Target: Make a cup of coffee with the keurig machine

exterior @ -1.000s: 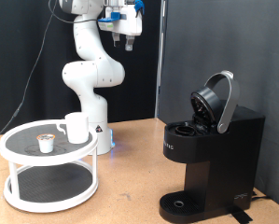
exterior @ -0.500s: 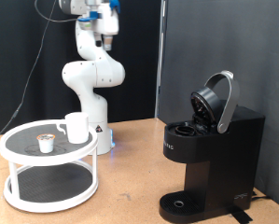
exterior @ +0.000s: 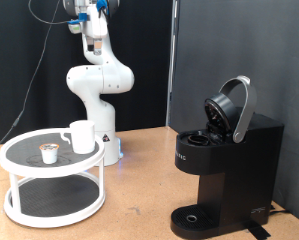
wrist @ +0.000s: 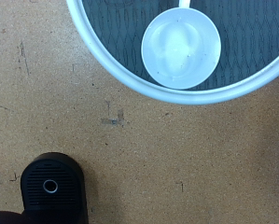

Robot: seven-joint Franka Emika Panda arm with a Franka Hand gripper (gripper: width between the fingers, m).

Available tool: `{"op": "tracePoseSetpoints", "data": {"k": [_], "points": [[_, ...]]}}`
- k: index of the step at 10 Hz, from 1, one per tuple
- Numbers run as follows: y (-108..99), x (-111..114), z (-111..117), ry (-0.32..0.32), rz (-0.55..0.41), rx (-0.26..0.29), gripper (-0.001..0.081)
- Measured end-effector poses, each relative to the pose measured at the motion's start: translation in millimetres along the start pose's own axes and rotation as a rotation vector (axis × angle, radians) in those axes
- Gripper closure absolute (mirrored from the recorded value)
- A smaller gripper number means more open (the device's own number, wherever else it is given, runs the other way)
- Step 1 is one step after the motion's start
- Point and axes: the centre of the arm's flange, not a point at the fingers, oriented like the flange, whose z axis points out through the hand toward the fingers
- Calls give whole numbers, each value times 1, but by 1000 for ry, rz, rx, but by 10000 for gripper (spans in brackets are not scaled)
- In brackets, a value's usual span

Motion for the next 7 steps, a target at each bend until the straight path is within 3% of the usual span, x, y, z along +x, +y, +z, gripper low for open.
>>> {"op": "tracePoseSetpoints", "data": {"k": [4,7], "points": [[-40,37,12,3,80,21,72],[-72,62,19,2,77,11,72]]}}
